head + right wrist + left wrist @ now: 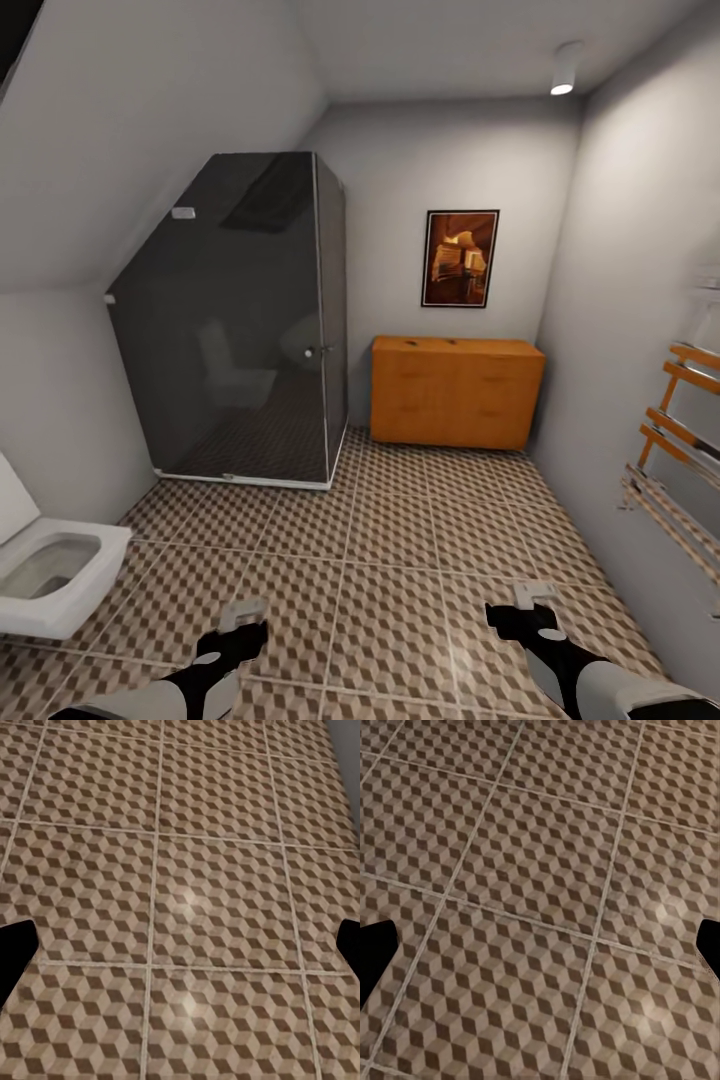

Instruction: Take the four mousetraps from the cabinet in the bathroom and place them on the bathroom floor. Make sure all four end up on the same floor surface, and ensure that at least two of them are either under or directly next to the same bathroom sink.

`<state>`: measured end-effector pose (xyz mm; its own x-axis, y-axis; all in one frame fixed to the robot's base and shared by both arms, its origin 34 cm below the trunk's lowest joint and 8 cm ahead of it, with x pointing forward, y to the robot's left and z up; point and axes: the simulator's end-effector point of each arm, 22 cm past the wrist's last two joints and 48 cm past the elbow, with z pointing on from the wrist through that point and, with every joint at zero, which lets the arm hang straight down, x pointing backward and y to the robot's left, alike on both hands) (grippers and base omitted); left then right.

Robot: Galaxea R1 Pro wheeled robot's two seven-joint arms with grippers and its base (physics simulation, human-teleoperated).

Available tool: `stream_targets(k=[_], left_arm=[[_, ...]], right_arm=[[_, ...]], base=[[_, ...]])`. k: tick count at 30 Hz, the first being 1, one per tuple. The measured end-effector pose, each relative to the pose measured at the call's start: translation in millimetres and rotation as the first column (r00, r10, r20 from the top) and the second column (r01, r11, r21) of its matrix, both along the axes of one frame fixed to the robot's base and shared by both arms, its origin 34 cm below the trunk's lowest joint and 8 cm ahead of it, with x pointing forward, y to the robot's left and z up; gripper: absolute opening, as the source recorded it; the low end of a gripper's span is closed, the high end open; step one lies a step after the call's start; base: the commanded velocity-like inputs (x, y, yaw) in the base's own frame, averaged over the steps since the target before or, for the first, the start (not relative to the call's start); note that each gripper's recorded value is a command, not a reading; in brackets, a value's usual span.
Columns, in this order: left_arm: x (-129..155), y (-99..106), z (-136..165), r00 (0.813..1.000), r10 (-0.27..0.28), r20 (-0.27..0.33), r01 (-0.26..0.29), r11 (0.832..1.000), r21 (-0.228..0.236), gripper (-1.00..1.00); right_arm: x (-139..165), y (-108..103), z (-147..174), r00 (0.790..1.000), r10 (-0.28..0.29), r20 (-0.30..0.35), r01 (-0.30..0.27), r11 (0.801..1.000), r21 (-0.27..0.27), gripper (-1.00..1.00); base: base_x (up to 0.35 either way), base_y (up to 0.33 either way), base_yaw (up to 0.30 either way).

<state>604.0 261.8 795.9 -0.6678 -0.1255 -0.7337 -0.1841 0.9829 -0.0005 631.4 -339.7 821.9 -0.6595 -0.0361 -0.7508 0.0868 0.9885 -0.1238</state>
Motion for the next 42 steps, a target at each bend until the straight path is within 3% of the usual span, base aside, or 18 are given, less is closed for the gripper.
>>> stream_targets(k=[14, 42], left_arm=[[-0.4, -0.8, -0.4, 1.0, -0.002, -0.001, 0.002, 1.0, 0.0, 1.0], [-0.4, 0.1, -0.3, 1.0, -0.002, -0.001, 0.002, 1.0, 0.002, 1.0]], right_arm=[[0.0, 0.0, 0.0, 1.0, 0.0, 0.0, 0.0, 1.0, 0.0, 1.0], [0.0, -0.1, 0.0, 1.0, -0.002, 0.0, 0.002, 1.0, 0.002, 1.0]], base=[[0.327, -0.018, 0.0], [0.322, -0.177, 0.0]])
